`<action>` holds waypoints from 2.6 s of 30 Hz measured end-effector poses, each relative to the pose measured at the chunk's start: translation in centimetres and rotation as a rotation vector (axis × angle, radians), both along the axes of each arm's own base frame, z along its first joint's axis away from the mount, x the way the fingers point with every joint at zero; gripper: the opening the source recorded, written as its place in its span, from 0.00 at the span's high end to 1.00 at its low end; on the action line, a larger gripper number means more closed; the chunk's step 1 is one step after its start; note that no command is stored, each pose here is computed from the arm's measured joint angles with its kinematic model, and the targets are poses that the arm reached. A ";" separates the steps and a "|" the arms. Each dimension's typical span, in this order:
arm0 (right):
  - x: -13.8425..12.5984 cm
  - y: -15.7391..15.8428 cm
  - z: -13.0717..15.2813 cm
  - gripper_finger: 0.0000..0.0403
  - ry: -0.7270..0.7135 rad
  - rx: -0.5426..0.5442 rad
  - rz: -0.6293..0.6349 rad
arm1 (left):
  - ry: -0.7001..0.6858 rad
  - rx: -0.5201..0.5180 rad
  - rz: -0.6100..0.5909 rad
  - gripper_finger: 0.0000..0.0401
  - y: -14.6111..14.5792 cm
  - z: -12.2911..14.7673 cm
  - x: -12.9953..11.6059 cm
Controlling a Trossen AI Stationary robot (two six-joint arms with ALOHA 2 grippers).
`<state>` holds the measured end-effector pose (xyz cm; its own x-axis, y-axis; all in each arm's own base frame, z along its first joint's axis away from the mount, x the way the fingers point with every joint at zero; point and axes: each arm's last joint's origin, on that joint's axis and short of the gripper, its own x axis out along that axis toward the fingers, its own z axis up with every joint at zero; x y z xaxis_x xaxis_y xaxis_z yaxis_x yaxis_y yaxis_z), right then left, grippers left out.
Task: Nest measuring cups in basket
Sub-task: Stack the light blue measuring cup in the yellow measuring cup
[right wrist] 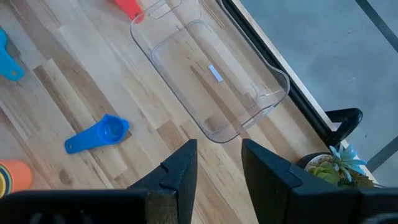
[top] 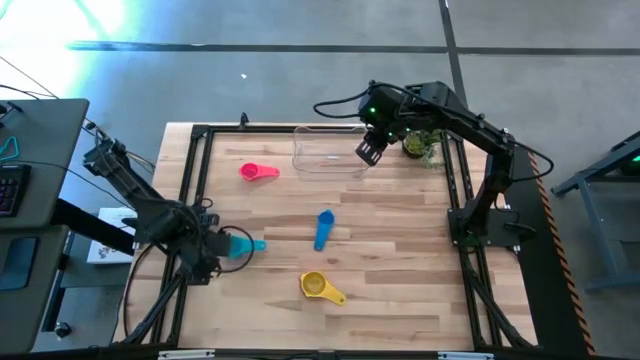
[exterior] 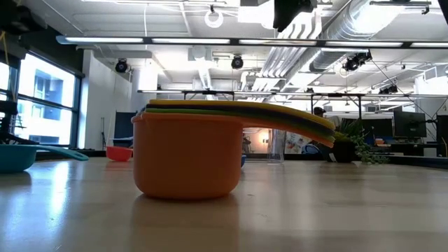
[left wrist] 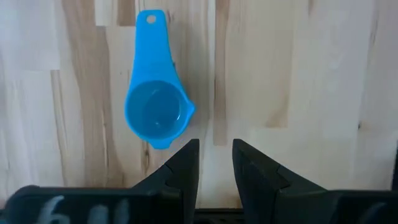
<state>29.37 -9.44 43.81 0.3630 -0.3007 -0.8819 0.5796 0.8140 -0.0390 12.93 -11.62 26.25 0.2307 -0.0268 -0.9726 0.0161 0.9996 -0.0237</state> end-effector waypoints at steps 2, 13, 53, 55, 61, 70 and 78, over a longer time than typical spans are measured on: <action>0.0 0.0 0.0 0.71 0.000 0.000 0.000 | 0.006 0.005 -0.011 0.78 0.0 -0.7 -0.2; 0.0 0.0 0.0 0.71 -0.012 0.015 -0.037 | -0.010 0.024 -0.114 0.78 -0.1 -4.3 -0.3; 0.1 0.0 0.0 0.71 -0.023 0.013 -0.040 | 0.006 0.048 -0.190 0.78 1.2 -8.8 0.3; 0.1 0.0 0.0 0.71 -0.023 0.013 -0.040 | 0.029 0.063 -0.192 0.78 1.1 -9.2 0.5; 0.1 0.0 0.0 0.71 -0.024 0.013 -0.040 | 0.083 0.135 -0.177 0.78 0.8 -10.5 1.0; 0.1 0.0 0.0 0.71 -0.024 0.013 -0.040 | 0.095 0.158 -0.166 0.80 0.5 -11.2 1.3; 0.1 0.0 0.0 0.71 -0.024 0.013 -0.040 | 0.066 0.139 -0.169 0.97 0.3 -11.2 1.6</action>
